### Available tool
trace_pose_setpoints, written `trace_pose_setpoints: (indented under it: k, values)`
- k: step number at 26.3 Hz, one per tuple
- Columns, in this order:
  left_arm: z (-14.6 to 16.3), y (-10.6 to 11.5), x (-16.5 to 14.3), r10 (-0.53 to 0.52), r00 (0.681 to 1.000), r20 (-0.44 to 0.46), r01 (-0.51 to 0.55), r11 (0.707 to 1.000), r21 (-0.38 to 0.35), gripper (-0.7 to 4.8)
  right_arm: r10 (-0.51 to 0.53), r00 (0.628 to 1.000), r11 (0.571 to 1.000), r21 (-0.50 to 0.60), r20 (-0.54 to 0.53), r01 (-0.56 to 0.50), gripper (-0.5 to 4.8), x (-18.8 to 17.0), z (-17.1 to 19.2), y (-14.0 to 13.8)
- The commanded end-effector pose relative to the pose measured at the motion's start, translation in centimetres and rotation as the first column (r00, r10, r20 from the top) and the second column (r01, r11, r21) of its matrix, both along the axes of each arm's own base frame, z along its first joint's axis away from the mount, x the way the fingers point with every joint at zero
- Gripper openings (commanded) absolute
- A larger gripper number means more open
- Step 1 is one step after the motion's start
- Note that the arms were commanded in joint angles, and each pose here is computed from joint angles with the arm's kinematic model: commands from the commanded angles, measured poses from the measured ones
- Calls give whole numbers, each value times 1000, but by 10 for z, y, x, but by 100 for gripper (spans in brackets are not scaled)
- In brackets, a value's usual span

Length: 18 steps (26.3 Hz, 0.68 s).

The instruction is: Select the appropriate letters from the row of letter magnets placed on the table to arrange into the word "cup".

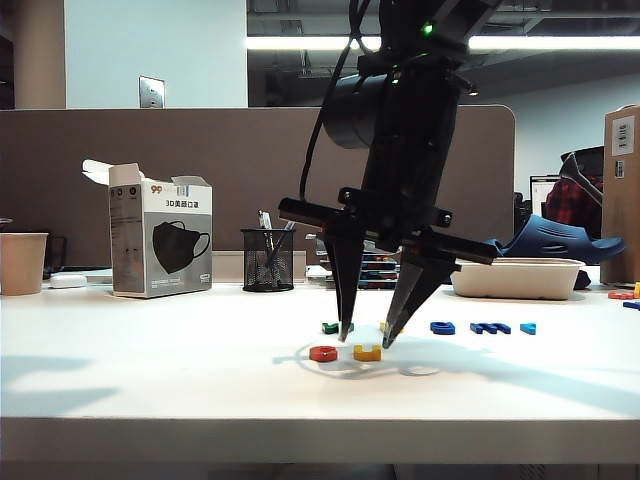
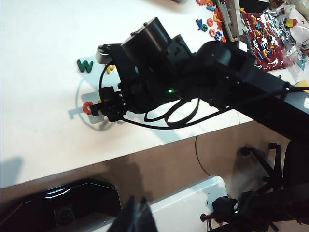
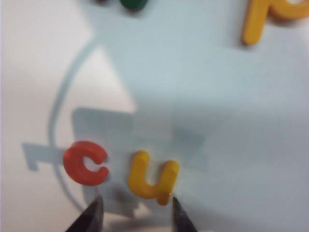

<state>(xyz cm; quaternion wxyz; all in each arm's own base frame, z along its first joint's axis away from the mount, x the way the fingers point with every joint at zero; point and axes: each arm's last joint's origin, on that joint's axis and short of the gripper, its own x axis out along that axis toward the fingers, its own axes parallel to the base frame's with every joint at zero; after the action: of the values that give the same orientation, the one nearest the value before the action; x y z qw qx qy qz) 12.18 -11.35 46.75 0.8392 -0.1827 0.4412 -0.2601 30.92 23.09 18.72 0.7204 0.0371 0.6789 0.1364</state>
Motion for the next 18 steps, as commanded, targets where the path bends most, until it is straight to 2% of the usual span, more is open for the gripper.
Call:
trace_pose_setpoints:
  k: [1,7,13,18]
  values:
    - [1,0,-1,-5,1000,10,5,1000,-5,-5,5,1000,1000,2,8,-5,181,-1,3,-1]
    - [1,0,-1,-5,1000,10,5,1000,-5,-5,11,1000,1000,5,17,-11,180,-4,13,-3]
    - [1,0,-1,-5,1000,10,5,1000,-5,-5,15,990,999,49,140,-22,179,-9,54,-18]
    - [1,0,-1,-5,1000,10,5,1000,-5,-5,12,983,996,81,183,-27,166,-11,71,-25]
